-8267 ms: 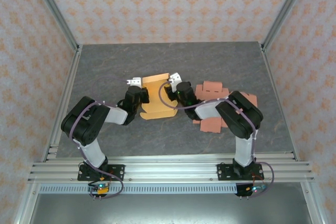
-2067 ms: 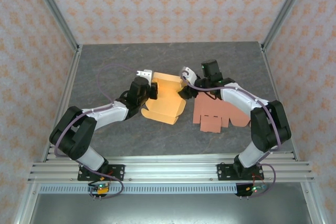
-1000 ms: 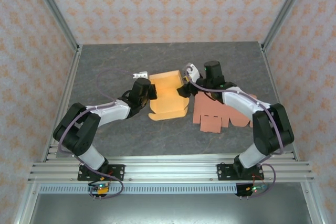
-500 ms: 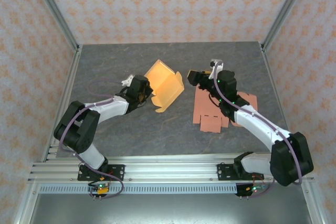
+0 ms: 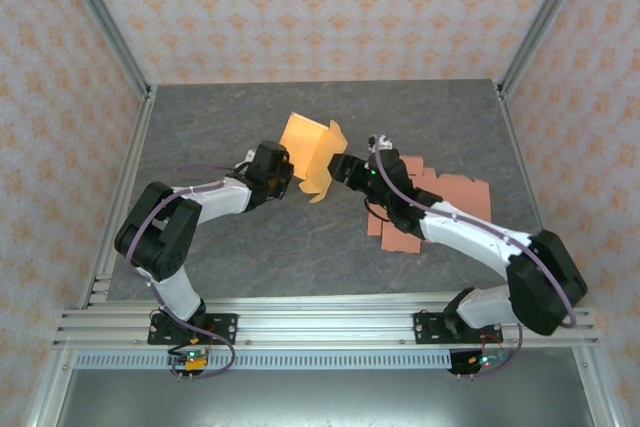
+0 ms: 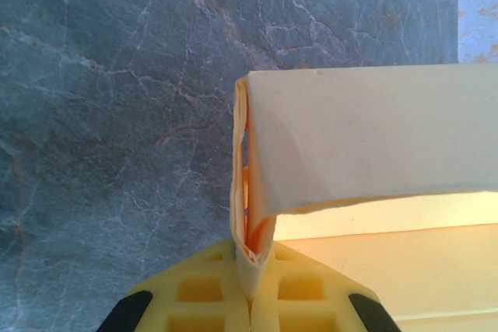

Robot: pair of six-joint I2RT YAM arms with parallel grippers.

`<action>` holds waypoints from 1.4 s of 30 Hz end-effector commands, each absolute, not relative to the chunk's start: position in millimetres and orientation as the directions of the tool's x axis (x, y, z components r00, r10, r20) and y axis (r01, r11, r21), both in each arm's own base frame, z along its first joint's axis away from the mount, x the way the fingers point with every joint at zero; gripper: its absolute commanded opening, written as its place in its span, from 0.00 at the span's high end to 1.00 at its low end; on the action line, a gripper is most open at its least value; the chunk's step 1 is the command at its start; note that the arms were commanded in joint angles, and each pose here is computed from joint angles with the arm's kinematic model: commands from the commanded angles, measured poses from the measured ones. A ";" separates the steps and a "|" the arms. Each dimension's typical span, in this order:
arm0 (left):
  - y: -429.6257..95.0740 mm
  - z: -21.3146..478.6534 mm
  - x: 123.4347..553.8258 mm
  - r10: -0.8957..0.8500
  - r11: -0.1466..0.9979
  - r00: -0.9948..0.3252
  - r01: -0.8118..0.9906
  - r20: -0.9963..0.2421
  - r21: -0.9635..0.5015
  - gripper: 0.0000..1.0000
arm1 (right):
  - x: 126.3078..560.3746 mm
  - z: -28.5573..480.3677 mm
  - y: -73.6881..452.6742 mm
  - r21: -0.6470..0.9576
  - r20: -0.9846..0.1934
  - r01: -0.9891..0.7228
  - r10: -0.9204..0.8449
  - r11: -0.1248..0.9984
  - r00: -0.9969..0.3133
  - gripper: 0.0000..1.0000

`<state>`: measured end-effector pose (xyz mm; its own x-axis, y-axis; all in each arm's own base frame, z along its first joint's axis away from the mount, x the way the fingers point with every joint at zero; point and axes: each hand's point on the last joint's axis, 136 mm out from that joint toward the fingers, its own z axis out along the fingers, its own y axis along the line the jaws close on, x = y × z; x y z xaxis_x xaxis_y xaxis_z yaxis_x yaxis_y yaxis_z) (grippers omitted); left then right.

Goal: Fold the paper box

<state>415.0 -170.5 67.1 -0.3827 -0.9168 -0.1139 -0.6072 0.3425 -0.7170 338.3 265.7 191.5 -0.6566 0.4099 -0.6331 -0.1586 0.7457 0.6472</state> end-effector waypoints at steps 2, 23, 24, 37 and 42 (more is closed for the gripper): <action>-168.3 85.9 423.4 -0.943 0.259 -0.324 -0.569 -0.076 -0.780 1.00 | 336.5 190.2 290.7 0.631 -0.614 -0.154 0.369 0.760 -0.698 0.39; -150.3 153.4 354.7 -0.821 0.488 -0.503 -0.377 -0.269 -0.787 0.06 | 389.5 216.1 227.8 -0.050 -0.799 -0.437 -0.299 0.898 -0.522 1.00; -145.2 159.1 349.0 -0.804 0.524 -0.508 -0.357 -0.310 -0.773 0.06 | 391.1 220.2 221.6 -0.091 -0.786 -0.470 -0.354 0.878 -0.508 1.00; -169.2 240.5 341.0 -0.191 0.855 -0.631 0.269 -0.752 -0.443 0.00 | 339.2 250.5 202.5 -0.367 -0.682 -0.860 -0.731 0.355 -0.011 1.00; -207.1 235.1 320.1 -0.033 0.735 -0.724 0.449 -0.689 -0.507 0.00 | 325.4 252.3 204.2 -0.361 -0.673 -0.895 -0.738 0.261 0.056 1.00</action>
<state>349.2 -181.8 246.5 -0.6500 -0.2312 -0.7239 0.2715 0.8191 -0.5054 348.9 192.3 246.5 -0.0807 -0.7314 -0.6772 -0.8383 0.4173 -0.3508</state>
